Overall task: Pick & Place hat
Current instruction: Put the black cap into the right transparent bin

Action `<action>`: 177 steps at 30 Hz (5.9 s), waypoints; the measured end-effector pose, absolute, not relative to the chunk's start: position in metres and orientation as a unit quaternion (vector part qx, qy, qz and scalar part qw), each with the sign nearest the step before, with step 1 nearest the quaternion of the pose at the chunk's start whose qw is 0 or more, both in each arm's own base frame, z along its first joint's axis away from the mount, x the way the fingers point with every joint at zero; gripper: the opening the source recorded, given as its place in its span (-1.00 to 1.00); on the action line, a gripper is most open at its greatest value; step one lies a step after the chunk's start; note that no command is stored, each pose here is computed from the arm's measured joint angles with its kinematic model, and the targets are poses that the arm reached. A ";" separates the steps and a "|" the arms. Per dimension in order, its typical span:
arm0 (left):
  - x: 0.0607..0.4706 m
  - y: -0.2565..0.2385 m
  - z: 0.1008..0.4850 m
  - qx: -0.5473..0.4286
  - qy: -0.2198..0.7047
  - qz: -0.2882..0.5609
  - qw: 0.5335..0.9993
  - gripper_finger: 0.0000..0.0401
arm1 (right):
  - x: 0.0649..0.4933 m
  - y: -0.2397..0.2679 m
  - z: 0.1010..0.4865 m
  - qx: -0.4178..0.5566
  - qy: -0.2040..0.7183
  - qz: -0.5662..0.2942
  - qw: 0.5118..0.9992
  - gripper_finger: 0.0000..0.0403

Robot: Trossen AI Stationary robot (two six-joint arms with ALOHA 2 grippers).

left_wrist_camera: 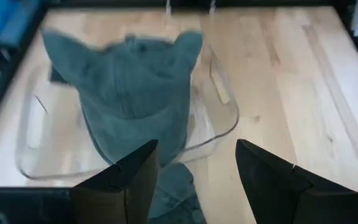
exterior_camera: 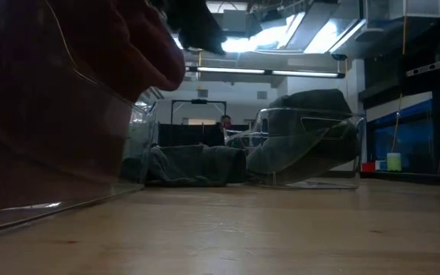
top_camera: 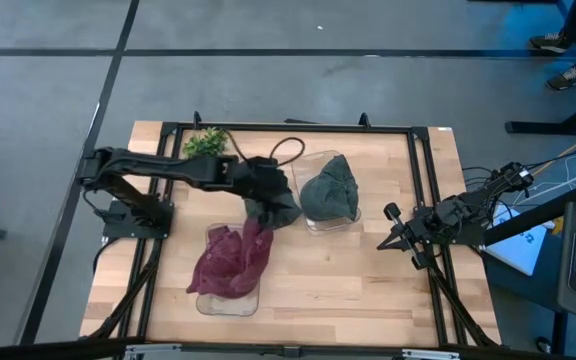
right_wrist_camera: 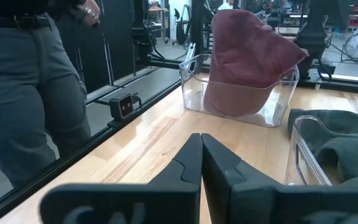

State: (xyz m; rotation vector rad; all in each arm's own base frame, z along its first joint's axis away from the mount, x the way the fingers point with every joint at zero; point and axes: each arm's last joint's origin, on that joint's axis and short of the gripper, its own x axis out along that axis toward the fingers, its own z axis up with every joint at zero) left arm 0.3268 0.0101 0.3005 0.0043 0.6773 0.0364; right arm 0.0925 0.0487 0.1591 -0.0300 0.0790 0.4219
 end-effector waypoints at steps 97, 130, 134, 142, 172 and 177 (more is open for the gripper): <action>0.274 0.101 0.287 -0.162 0.421 0.247 0.858 -0.98 | 0.092 0.049 0.159 -0.015 0.039 0.209 0.977 -0.96; 0.290 0.053 0.364 -0.586 -0.033 0.243 0.772 -0.98 | 0.093 0.049 0.159 -0.015 0.039 0.209 0.977 -0.96; 0.309 0.036 0.351 -0.615 -0.056 0.219 0.756 -0.98 | 0.092 0.049 0.159 -0.015 0.039 0.209 0.977 -0.96; 0.335 0.007 0.310 -0.630 -0.053 0.246 0.735 -0.98 | 0.093 0.049 0.159 -0.015 0.039 0.209 0.977 -0.96; 0.371 -0.006 0.225 -0.641 0.042 0.332 0.691 -0.98 | 0.092 0.049 0.159 -0.015 0.039 0.209 0.977 -0.96; 0.369 -0.004 0.222 -0.634 0.054 0.342 0.692 -0.98 | 0.092 0.049 0.159 -0.015 0.039 0.209 0.977 -0.96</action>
